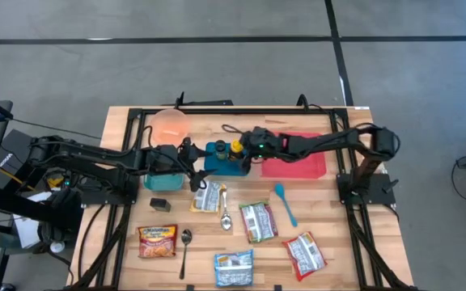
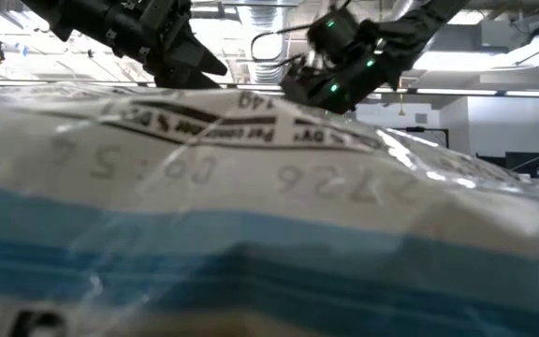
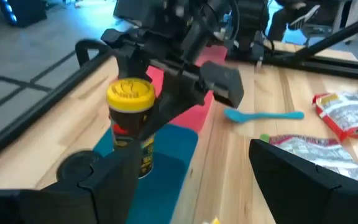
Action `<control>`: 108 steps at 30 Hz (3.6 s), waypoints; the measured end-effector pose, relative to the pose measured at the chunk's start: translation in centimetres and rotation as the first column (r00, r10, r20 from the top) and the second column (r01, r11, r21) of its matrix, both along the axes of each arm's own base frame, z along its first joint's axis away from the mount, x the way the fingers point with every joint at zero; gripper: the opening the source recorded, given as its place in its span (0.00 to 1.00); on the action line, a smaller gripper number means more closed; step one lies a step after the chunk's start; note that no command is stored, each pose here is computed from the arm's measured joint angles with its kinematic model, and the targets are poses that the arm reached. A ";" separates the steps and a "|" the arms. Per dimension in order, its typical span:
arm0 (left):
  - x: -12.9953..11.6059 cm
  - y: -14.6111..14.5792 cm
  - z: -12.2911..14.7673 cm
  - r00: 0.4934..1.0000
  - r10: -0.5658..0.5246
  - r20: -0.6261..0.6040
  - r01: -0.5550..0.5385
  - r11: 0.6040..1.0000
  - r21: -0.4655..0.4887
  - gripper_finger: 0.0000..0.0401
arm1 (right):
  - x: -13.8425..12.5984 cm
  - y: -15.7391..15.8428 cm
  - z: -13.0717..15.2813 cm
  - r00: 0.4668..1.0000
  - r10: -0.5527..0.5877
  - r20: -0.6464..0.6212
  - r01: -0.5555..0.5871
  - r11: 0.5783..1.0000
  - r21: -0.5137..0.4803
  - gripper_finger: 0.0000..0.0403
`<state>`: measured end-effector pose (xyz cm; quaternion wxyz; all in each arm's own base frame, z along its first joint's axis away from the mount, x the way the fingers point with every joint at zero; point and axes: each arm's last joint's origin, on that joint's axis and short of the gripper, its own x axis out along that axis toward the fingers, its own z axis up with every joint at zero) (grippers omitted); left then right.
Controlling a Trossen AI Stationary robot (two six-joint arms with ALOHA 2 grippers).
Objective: Pick & Place Food Item
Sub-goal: Put the yellow seasoning bottle into the blue bin, then put the black seasoning can into the blue bin
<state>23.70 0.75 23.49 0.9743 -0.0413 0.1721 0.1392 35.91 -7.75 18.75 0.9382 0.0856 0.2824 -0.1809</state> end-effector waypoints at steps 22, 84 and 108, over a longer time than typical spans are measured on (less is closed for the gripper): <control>-0.3 -0.1 -0.5 0.998 -0.019 -0.055 0.017 0.999 -0.039 0.73 | 0.7 -2.0 -3.0 0.993 -0.030 -0.118 0.029 1.000 -0.011 0.50; -0.8 -0.1 -1.4 0.991 0.053 -0.124 -0.076 0.978 -0.195 0.73 | -4.1 1.8 6.9 0.998 0.001 -0.057 -0.004 0.999 -0.048 0.65; -7.9 -3.4 -1.3 0.860 -0.216 -0.463 0.116 0.965 -0.235 0.73 | -8.0 8.0 9.0 0.976 -0.141 -0.163 0.101 0.967 -0.232 0.65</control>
